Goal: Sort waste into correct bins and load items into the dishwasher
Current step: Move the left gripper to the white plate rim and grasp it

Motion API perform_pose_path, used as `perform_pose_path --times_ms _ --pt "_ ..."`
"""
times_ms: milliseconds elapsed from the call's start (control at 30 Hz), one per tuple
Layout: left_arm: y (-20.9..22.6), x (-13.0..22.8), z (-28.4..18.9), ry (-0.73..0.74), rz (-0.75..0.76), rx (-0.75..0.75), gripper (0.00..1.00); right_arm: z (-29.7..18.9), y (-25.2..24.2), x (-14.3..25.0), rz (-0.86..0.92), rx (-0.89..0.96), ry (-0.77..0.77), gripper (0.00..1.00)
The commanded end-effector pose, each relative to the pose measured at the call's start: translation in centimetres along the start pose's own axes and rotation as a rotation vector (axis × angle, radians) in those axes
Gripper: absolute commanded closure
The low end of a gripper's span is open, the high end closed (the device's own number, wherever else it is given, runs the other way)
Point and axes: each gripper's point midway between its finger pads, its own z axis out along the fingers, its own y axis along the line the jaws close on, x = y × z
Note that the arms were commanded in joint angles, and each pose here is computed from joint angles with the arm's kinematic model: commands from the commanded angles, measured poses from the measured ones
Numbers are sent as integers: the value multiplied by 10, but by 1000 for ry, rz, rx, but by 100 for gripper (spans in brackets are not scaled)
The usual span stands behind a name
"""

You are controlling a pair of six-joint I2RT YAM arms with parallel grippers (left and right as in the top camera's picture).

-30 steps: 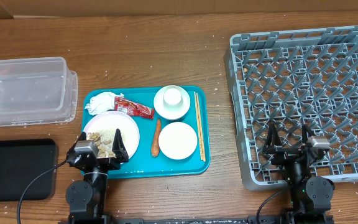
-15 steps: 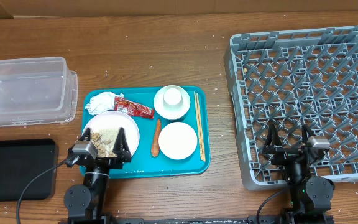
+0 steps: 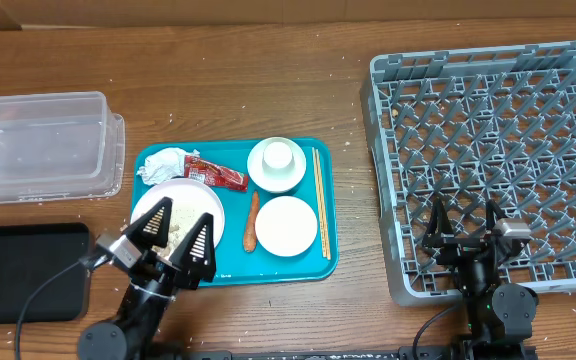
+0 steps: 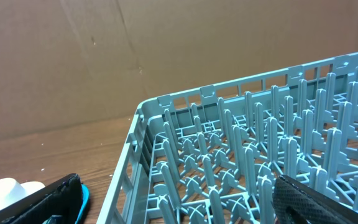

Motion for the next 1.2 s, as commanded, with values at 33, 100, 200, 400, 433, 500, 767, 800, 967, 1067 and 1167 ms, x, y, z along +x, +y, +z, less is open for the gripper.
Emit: perform_pose_path --times_ms 33,100,200,400,433,500,767,800,967,1067,1167 --pt "-20 -5 -3 335 82 -134 0 0 -2 1 -6 7 -5 0" --pt "-9 -12 1 444 75 -258 0 0 -2 1 -6 7 -5 0" --pt "-3 -23 13 563 61 -342 0 0 -2 1 -6 7 -5 0" --pt "-6 -34 66 713 -17 -274 0 0 -2 1 -6 7 -5 0" --pt "-8 -31 75 736 -32 -232 0 0 -2 1 -6 7 -5 0" --pt "3 -21 85 793 -68 -252 0 0 -2 1 -6 7 -5 0" --pt "89 28 59 1038 -186 -788 0 0 -2 1 -6 7 -5 0" --pt "94 34 61 1063 -200 -797 0 0 -2 1 -6 7 -5 0" --pt "100 70 60 1219 -319 -784 0 0 -2 1 -6 7 -5 0" --pt "108 90 59 1300 -357 -808 0 0 -2 1 -6 7 -5 0" --pt "116 111 60 1370 -374 -833 0 0 -2 1 -6 7 -5 0"
